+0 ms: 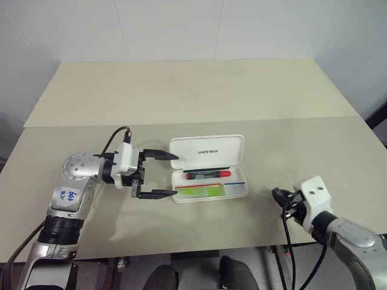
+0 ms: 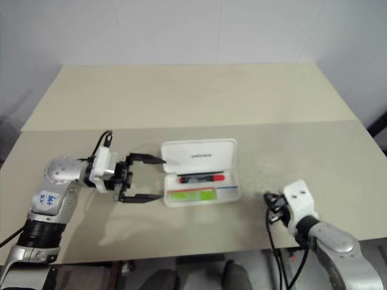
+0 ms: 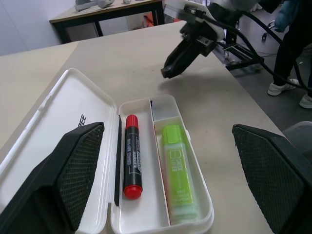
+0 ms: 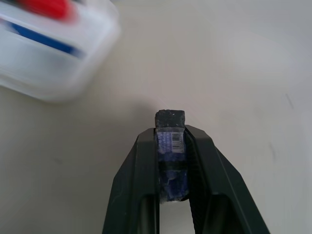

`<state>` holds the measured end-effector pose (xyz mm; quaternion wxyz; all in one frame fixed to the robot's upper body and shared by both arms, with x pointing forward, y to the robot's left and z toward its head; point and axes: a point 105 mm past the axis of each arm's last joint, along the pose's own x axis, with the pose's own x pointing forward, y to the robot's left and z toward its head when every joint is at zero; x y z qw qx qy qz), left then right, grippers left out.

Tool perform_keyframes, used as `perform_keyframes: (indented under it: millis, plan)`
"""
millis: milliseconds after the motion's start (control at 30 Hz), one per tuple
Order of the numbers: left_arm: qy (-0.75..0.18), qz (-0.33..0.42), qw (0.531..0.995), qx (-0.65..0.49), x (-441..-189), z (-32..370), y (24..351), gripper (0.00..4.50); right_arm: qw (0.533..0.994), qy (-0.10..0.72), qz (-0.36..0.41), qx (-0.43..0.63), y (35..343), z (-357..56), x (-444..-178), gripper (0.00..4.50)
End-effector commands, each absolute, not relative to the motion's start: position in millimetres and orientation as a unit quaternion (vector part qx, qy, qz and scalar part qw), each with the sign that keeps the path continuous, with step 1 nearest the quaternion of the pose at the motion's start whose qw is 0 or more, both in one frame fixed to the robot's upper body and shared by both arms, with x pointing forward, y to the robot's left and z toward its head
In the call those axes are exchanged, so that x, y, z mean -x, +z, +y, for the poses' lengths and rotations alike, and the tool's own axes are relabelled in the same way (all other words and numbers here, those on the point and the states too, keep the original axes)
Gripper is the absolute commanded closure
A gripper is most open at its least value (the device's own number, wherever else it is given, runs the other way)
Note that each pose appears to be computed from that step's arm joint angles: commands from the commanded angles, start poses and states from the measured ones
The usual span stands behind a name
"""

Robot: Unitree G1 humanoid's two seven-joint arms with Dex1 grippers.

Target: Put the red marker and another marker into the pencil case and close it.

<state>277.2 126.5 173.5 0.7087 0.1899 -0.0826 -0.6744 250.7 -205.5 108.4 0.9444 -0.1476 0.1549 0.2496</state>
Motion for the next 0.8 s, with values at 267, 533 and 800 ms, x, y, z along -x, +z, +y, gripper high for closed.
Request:
perform_keyframes:
  millis: [267, 533, 800]
  plan:
    - [-0.667, -0.097, 0.712, -0.198, -274, 123, 174, 0.00, 0.837, 0.466, 0.087, 0.272, 145, -193, -273, 4.12]
    - [-0.663, -0.098, 0.715, -0.198, -272, 121, 173, 0.00, 0.762, 0.569, 0.047, 0.306, 143, -159, -285, 4.12]
    - [-0.655, -0.095, 0.724, -0.194, -266, 121, 170, 0.00, 0.706, 0.646, 0.041, 0.289, 132, -123, -286, 4.12]
